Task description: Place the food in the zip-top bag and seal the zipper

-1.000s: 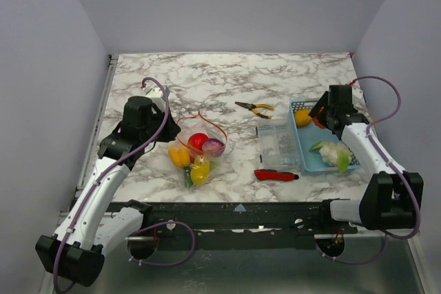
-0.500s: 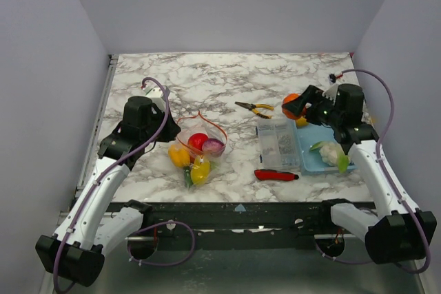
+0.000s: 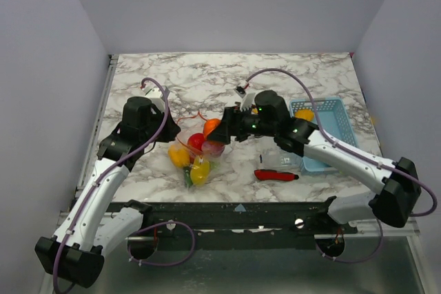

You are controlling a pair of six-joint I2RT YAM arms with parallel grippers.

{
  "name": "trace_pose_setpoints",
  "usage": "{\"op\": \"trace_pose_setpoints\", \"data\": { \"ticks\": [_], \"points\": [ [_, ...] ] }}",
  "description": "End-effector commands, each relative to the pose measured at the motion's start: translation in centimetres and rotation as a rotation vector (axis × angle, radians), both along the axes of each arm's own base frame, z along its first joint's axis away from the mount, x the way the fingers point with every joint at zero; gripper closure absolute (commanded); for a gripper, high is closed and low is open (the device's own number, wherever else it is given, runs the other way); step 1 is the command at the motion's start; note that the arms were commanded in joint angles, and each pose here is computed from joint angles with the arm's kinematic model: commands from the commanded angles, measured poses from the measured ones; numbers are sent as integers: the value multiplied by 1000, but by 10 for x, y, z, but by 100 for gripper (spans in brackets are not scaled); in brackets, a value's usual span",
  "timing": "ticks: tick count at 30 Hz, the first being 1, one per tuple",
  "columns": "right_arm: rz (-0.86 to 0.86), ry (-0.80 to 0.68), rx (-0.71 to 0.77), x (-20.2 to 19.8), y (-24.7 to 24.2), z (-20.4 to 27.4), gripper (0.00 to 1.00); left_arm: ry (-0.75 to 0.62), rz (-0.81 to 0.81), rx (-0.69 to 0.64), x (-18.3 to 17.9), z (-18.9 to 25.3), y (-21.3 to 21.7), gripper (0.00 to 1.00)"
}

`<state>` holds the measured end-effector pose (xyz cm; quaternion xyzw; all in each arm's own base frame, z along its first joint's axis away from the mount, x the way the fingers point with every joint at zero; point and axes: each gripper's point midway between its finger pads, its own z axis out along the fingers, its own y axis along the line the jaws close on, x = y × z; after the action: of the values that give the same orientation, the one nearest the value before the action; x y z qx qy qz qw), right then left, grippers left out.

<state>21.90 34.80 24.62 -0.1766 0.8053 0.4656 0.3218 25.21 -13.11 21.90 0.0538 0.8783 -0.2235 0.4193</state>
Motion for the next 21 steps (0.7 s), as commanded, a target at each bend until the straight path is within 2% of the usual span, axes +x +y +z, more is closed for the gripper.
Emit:
{"op": "trace_pose_setpoints", "data": {
  "ticks": [1,8,14,15,21],
  "points": [
    [-42,-81,-29,8,44,10,45,-65,-40,-27,-4,14,-6,100],
    [-176,-65,-183,37,57,-18,23,-96,-63,-52,-8,22,-9,100],
    [-144,-44,-212,32,72,-28,10,-97,-74,-59,-9,23,-11,100],
    [-142,-41,-210,31,73,-28,0,-96,-75,-59,-10,23,-12,100],
    [-103,-51,-182,25,76,-19,0,-96,-73,-59,-10,23,-11,100]
  ]
}}
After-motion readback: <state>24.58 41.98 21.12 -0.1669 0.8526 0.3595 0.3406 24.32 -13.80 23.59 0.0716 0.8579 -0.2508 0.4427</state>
